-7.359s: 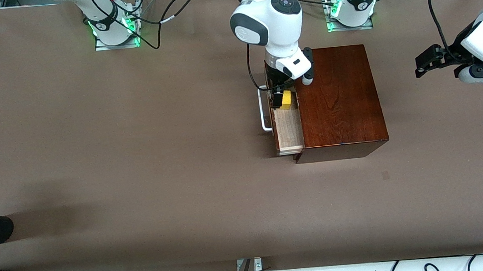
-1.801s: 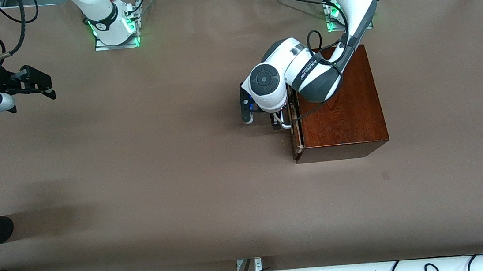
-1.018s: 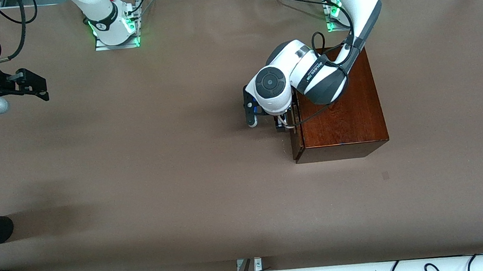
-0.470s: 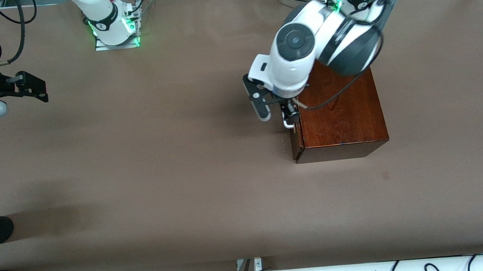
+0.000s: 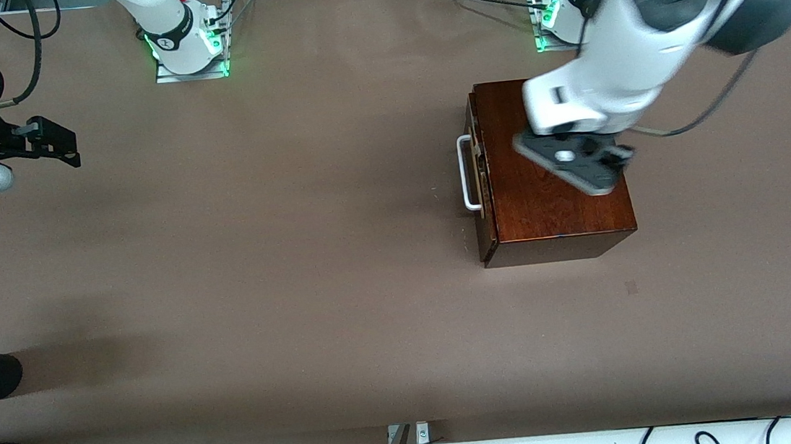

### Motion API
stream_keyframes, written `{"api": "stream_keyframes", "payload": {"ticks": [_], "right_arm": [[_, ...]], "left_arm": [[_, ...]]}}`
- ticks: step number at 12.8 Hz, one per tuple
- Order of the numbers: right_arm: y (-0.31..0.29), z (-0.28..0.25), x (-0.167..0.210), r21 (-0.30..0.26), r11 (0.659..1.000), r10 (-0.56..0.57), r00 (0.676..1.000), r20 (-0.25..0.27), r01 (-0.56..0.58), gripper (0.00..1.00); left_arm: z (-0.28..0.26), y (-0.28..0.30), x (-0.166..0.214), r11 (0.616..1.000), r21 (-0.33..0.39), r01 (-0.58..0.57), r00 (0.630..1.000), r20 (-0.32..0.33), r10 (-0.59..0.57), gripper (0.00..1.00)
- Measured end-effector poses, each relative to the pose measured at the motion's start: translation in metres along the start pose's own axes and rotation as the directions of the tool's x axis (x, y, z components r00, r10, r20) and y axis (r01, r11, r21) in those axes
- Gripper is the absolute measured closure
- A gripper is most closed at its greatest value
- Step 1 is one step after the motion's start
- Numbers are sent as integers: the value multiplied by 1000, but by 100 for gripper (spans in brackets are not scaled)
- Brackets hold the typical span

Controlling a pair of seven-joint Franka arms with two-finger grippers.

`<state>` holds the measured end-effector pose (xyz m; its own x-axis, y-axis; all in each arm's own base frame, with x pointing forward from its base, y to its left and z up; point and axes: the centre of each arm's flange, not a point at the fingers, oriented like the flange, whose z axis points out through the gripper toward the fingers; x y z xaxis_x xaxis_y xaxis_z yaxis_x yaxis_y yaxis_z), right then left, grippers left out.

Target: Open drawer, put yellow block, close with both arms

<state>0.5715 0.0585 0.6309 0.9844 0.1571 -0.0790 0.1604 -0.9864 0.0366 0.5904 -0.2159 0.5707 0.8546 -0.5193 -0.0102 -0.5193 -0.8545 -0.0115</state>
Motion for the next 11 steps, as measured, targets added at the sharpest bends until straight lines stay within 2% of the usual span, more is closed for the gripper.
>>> {"api": "stream_keyframes", "payload": {"ticks": [1,3,4,7,11], "right_arm": [[0,0,0,0,1000,0,1000,0,0,0],[0,0,0,4,1000,0,1000,0,0,0],[0,0,0,5,1000,1,1000,0,-1,0],[0,0,0,6,1000,1,1000,0,-1,0],[0,0,-1,7,1000,1,1000,6,-1,0]], "left_arm": [[-13,-22,-15,993,-11,118,993,-14,-118,0],[-32,-55,-49,942,-13,335,941,-44,-335,0],[-40,-69,-67,918,-11,396,916,-65,-396,0],[-45,-98,-112,879,-5,476,877,-78,-475,0],[-38,-132,-134,864,-5,504,862,-64,-503,0]]}}
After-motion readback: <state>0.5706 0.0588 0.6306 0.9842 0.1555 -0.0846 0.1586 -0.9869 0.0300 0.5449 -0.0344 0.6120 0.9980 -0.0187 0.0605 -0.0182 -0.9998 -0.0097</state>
